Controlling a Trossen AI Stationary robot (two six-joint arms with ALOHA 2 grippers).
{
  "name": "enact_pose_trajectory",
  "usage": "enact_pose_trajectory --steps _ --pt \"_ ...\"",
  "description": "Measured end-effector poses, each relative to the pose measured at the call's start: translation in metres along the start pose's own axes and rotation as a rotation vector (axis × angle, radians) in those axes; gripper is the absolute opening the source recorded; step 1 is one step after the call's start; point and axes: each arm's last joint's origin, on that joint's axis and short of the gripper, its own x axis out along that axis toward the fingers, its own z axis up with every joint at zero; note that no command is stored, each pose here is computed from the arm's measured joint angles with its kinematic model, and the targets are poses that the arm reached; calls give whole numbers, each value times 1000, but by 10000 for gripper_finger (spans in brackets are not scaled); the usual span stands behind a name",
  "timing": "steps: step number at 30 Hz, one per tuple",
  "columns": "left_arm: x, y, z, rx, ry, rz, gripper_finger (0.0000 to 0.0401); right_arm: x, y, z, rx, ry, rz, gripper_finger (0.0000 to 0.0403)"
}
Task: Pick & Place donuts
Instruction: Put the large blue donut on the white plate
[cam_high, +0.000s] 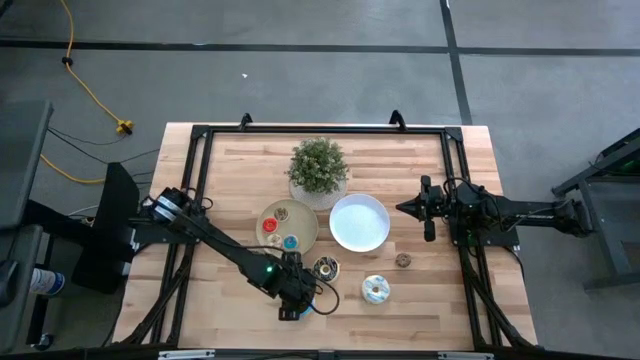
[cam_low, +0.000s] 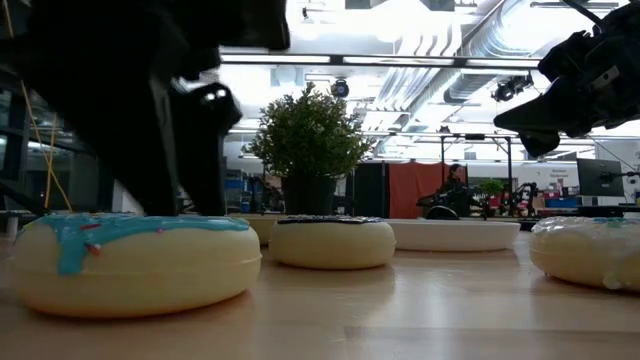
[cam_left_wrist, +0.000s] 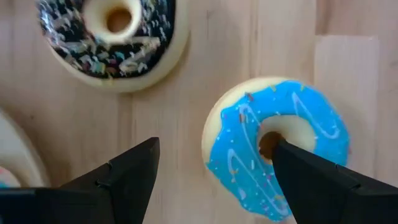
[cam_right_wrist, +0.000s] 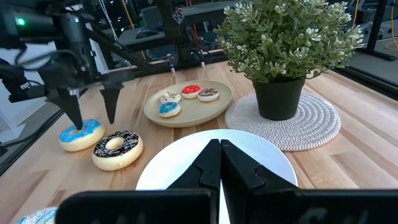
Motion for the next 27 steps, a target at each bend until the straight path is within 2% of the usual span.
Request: enact_pose_trajectory --steps 19,22,27 --pt "16 -5 0 22 46 -35 300 1 0 -1 1 12 -2 0" --pt "18 -5 0 22 50 -36 289 1 0 -1 1 12 -2 0" --pt "18 -5 0 21 56 -50 249 1 0 -1 1 11 -2 0"
